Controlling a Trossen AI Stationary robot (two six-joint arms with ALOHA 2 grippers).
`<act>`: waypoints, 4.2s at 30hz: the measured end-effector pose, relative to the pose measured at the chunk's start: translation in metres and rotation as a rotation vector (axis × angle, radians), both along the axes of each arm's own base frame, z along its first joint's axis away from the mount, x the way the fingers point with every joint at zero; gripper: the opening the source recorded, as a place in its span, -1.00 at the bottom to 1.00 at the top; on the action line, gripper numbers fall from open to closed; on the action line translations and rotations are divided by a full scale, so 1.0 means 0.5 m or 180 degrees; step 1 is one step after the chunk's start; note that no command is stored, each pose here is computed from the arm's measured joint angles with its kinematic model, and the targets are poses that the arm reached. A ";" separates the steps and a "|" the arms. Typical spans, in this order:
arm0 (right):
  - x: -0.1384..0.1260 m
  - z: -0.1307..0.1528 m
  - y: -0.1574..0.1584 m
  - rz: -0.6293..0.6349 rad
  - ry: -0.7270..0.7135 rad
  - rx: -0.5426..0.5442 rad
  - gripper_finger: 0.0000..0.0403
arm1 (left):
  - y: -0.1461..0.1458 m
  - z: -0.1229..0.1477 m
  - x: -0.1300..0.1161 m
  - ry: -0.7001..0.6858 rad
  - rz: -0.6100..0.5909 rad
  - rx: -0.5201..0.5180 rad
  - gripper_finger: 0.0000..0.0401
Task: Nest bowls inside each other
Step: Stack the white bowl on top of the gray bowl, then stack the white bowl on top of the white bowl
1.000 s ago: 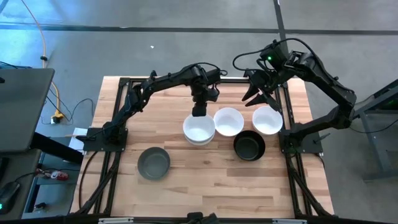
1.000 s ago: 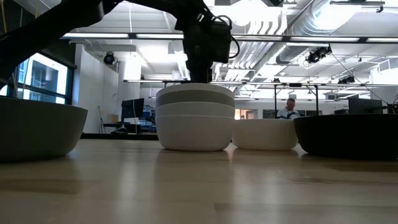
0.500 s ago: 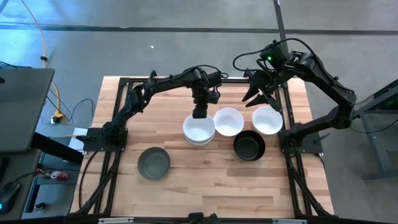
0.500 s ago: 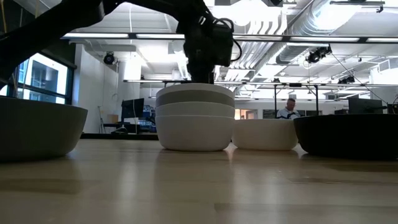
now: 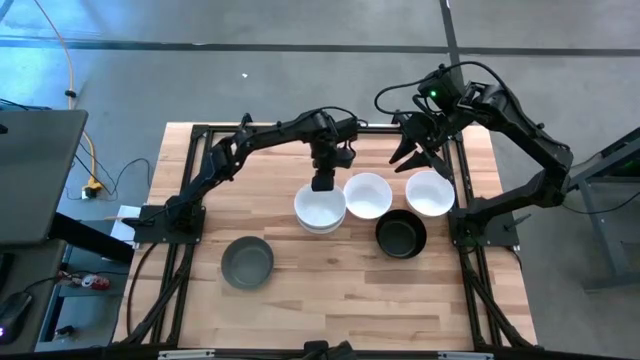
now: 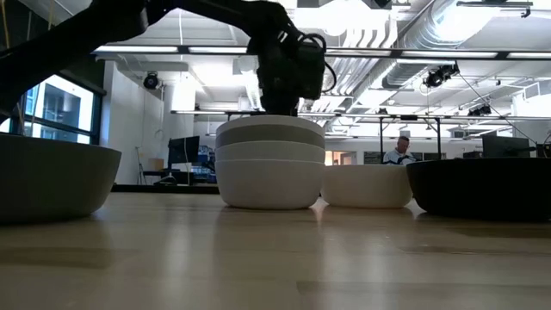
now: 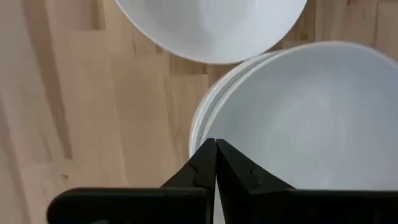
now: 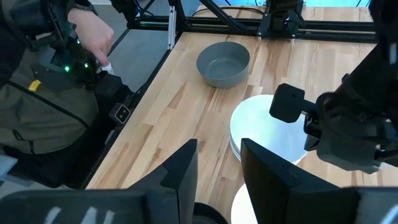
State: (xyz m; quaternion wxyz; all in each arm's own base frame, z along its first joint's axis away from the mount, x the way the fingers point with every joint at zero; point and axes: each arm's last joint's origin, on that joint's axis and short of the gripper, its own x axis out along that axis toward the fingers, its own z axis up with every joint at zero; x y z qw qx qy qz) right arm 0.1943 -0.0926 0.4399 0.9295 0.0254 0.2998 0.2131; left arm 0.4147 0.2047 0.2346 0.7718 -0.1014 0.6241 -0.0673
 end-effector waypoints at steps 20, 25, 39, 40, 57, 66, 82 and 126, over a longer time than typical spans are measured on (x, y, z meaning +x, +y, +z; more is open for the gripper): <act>-0.001 -0.001 0.000 0.0033 -0.0005 -0.0029 -0.44 | 0.001 0.039 -0.031 0.0119 0.0042 0.0063 -1.00; -0.003 -0.002 0.002 0.0044 0.0028 -0.0019 -0.44 | -0.048 0.074 -0.028 0.0011 -0.0132 -0.0070 -1.00; 0.000 -0.004 -0.006 -0.0352 0.0230 -0.0126 -0.44 | -0.075 0.078 0.015 -0.0265 -0.0340 0.0424 -0.98; 0.000 -0.005 -0.012 -0.0635 0.0364 -0.0228 -0.44 | -0.064 0.086 0.011 -0.0280 -0.0288 0.0529 -0.96; -0.025 -0.020 -0.075 -0.3116 0.1297 -0.0958 -0.44 | 0.112 0.309 -0.263 -0.0532 0.1305 0.0938 -0.50; 0.039 -0.101 -0.123 -0.3004 0.2090 -0.0386 -0.44 | 0.090 0.341 -0.366 -0.0643 0.1390 0.0419 -0.48; 0.158 -0.279 -0.216 -0.1390 0.2791 -0.0552 -0.44 | 0.011 0.222 -0.496 -0.0570 0.1285 0.0222 -0.48; 0.161 -0.465 -0.229 -0.1018 0.2204 -0.0248 -0.44 | -0.004 0.265 -0.566 -0.1227 0.1662 0.0845 -0.48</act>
